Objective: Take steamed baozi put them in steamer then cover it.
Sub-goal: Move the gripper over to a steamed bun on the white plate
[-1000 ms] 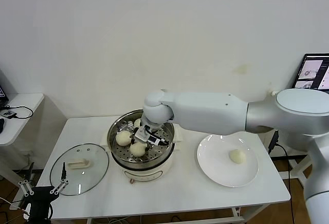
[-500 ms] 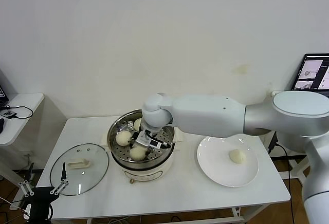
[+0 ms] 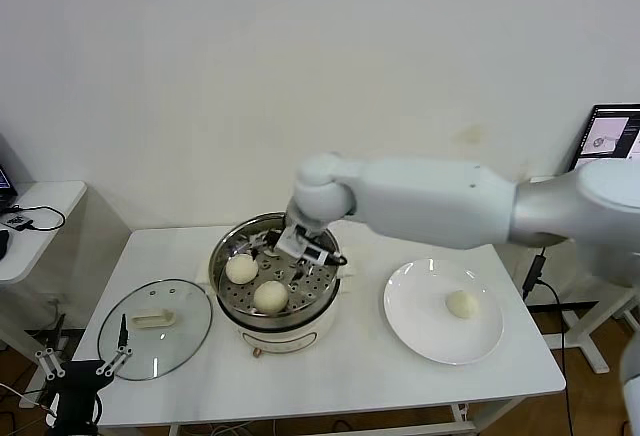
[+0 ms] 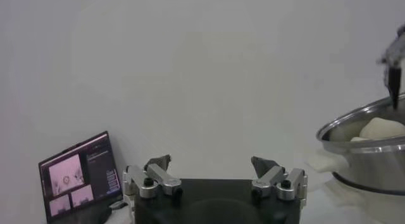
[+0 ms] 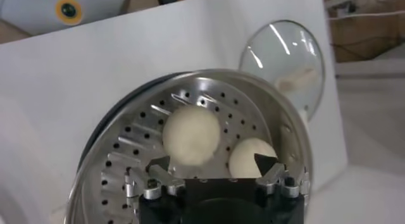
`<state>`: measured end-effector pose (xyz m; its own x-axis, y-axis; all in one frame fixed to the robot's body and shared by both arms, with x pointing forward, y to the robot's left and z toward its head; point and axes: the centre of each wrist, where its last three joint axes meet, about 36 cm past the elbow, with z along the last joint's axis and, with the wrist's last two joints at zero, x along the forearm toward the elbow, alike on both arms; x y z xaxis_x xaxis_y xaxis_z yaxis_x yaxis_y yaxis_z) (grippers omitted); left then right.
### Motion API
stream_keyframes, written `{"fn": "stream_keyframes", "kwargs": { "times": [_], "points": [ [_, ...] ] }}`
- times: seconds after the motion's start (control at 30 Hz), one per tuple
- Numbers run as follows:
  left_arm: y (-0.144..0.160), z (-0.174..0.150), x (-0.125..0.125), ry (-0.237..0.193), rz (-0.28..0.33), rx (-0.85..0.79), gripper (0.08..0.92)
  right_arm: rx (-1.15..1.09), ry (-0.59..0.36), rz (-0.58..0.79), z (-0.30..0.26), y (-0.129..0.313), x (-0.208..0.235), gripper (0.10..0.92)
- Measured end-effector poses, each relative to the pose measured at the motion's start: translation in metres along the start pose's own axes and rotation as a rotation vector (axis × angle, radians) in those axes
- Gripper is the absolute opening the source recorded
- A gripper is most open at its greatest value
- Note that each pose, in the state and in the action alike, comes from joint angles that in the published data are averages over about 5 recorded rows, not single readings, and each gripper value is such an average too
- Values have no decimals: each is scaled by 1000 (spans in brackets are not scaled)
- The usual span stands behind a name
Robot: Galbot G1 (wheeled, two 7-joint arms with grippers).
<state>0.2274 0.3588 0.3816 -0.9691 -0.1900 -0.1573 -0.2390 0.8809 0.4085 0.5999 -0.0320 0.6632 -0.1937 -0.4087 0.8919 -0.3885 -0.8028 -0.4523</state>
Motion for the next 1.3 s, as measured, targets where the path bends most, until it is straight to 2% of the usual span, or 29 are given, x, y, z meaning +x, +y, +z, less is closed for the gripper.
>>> {"fn": "stream_keyframes", "kwargs": {
  "times": [0.23, 0.53, 0.93, 1.3],
  "points": [
    [-1, -2, -6, -13, 19, -2, 823, -261, 95, 9, 42, 50, 52, 823],
    [-7, -8, -7, -24, 43, -3, 823, -557, 207, -18, 91, 158, 80, 823],
    [-4, -10, 0, -11, 43, -12, 823, -799, 294, -92, 117, 281, 51, 823],
    [-4, -5, 5, 9, 40, -12, 823, -902, 355, -170, 129, 341, 12, 823]
  ]
}}
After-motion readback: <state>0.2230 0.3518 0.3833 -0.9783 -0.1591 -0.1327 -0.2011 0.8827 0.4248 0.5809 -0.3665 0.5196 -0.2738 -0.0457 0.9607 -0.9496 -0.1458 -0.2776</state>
